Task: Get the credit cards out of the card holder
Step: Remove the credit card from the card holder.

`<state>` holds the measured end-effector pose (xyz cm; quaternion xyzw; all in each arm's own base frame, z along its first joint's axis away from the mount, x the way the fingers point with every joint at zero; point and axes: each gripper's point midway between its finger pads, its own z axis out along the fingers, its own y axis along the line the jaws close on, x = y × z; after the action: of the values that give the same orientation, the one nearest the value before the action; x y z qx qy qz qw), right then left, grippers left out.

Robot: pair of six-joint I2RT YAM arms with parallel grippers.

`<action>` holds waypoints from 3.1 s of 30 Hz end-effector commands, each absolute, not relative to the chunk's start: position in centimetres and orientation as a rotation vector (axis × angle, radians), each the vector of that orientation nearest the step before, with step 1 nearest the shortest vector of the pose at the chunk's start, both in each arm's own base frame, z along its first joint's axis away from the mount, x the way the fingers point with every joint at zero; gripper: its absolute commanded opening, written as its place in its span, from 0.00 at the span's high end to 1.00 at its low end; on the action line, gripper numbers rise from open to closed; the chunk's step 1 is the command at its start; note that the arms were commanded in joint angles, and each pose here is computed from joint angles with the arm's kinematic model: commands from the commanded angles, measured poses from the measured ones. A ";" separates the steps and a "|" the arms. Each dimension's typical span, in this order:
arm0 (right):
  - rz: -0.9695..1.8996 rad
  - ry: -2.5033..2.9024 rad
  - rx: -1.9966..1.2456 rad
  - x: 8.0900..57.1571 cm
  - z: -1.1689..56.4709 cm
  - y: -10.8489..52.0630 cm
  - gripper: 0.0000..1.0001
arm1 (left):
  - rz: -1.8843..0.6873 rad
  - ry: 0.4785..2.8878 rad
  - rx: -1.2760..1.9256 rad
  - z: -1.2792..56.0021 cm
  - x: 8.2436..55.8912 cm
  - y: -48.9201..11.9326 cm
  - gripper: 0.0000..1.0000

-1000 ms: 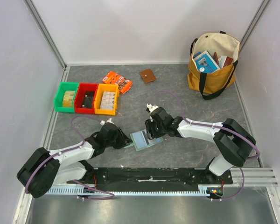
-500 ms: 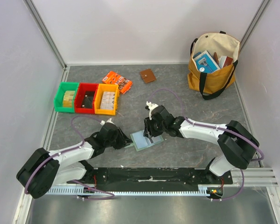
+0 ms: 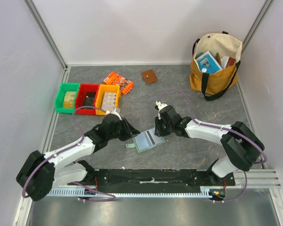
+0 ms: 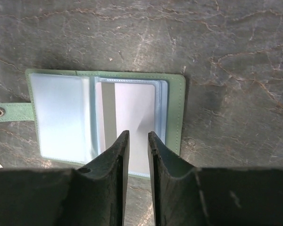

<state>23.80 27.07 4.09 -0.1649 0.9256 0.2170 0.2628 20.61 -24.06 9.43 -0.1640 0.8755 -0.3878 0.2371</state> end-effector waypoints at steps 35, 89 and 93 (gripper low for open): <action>0.559 2.433 -0.459 24.3 5.1 25.3 0.72 | -1.084 2.573 -0.469 2.7 20.5 -28.5 0.67; 0.647 2.612 -0.472 21.6 -0.3 25.8 0.91 | -1.410 2.433 -0.478 6.0 19.5 -30.3 0.98; 0.637 2.635 -0.459 21.5 -0.8 25.6 0.94 | -1.404 2.450 -0.498 5.5 18.7 -29.8 0.98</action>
<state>22.65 27.24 2.02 -0.1704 0.9200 0.2653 0.2327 19.05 -28.84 3.11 -0.1757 0.8694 -0.4410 0.1368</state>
